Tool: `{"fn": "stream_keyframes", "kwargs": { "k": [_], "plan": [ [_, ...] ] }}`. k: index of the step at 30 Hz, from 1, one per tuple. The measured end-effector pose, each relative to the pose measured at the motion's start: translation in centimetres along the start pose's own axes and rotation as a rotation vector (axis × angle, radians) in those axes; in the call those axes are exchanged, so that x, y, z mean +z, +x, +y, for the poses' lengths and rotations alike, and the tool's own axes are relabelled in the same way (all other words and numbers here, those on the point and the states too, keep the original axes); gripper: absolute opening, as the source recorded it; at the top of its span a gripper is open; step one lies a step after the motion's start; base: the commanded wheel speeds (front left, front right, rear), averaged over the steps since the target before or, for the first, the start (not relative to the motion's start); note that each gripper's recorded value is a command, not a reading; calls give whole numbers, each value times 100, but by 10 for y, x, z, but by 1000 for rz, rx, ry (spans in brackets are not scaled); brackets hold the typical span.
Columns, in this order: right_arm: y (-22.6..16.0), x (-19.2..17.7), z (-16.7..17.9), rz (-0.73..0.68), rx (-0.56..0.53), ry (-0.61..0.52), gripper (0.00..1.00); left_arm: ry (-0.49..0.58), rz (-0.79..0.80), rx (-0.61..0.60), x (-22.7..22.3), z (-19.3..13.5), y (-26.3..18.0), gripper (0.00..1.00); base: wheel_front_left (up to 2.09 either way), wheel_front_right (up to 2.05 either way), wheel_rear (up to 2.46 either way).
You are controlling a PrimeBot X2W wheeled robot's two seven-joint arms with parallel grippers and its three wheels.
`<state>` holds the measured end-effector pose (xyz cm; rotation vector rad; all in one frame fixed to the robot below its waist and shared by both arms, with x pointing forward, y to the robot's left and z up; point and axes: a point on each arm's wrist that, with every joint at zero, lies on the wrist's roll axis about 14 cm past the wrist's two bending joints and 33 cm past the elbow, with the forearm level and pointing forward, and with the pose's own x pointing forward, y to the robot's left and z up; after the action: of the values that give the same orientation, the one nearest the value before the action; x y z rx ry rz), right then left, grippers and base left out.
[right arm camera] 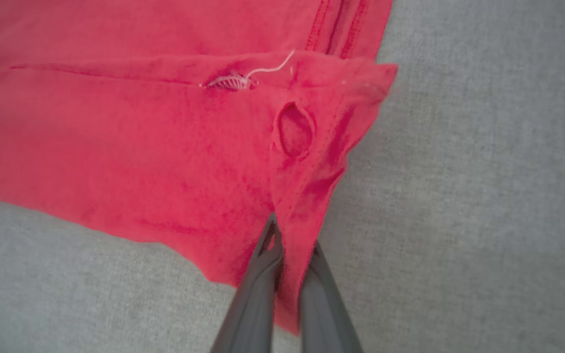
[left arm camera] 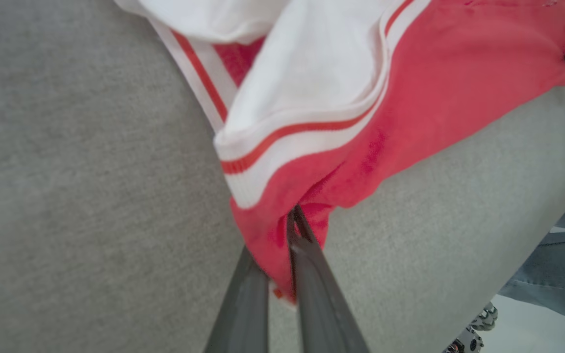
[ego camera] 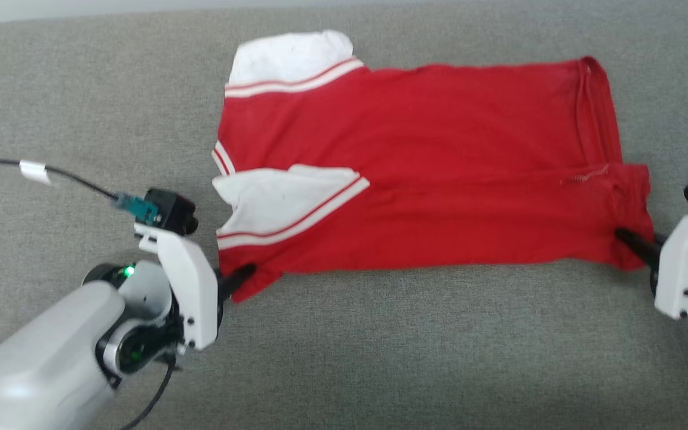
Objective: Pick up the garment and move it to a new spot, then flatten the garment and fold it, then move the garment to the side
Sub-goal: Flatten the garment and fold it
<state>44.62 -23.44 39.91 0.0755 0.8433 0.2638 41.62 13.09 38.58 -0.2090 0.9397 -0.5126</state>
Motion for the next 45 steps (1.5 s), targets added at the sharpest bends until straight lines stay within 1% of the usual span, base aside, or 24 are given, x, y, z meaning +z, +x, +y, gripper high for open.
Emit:
{"fn": "stream_keyframes", "kwargs": {
  "k": [6,12,13,14,15,16,17,20,22,24,27,30,33,36,40,42,45],
  "plan": [
    [-19,-23,2,21,12,12,0,12,7,-26,-18,-14,-16,0,0,0,0],
    [-34,-40,1,29,7,28,0,-7,0,-34,-35,-25,-29,0,0,0,0],
    [-36,-42,1,29,5,28,20,-11,-1,-37,-37,-28,-31,0,0,0,0],
    [-37,-43,2,25,4,31,100,-15,-15,-40,-36,-30,-32,22,0,0,0],
    [-38,-41,3,13,4,30,100,-20,-36,-42,-33,-32,-32,38,0,0,0],
    [-39,-37,4,-13,3,29,100,-25,-49,-46,-32,-33,-33,65,0,0,0],
    [-41,-30,4,-48,1,35,100,-28,-61,-47,-31,-34,-34,100,0,0,0],
    [-45,-14,5,-151,-11,43,100,-38,-124,-40,-23,-35,-35,100,0,0,0],
    [-50,4,10,-255,-9,35,100,-36,-172,-29,-15,-33,-37,100,0,0,0],
    [-59,27,14,-395,-10,15,100,-14,-241,-17,0,-31,-39,100,0,0,0],
    [-71,52,20,-585,-11,20,100,15,-400,10,36,-24,-44,100,0,0,0],
    [-79,59,23,-711,-21,35,100,35,-540,9,73,-20,-44,100,0,0,0],
    [-85,65,23,-811,-37,59,100,55,-618,21,107,-11,-38,100,0,0,0],
    [-86,62,19,-851,-66,68,100,58,-616,35,134,-2,-20,100,0,0,0],
    [-84,58,12,-863,-95,91,100,107,-562,75,171,11,10,100,0,0,0],
    [-84,56,4,-859,-122,91,100,134,-519,92,187,15,27,100,0,0,0],
    [-84,49,-8,-839,-160,95,100,143,-437,124,202,23,52,100,0,0,0]
  ]
}}
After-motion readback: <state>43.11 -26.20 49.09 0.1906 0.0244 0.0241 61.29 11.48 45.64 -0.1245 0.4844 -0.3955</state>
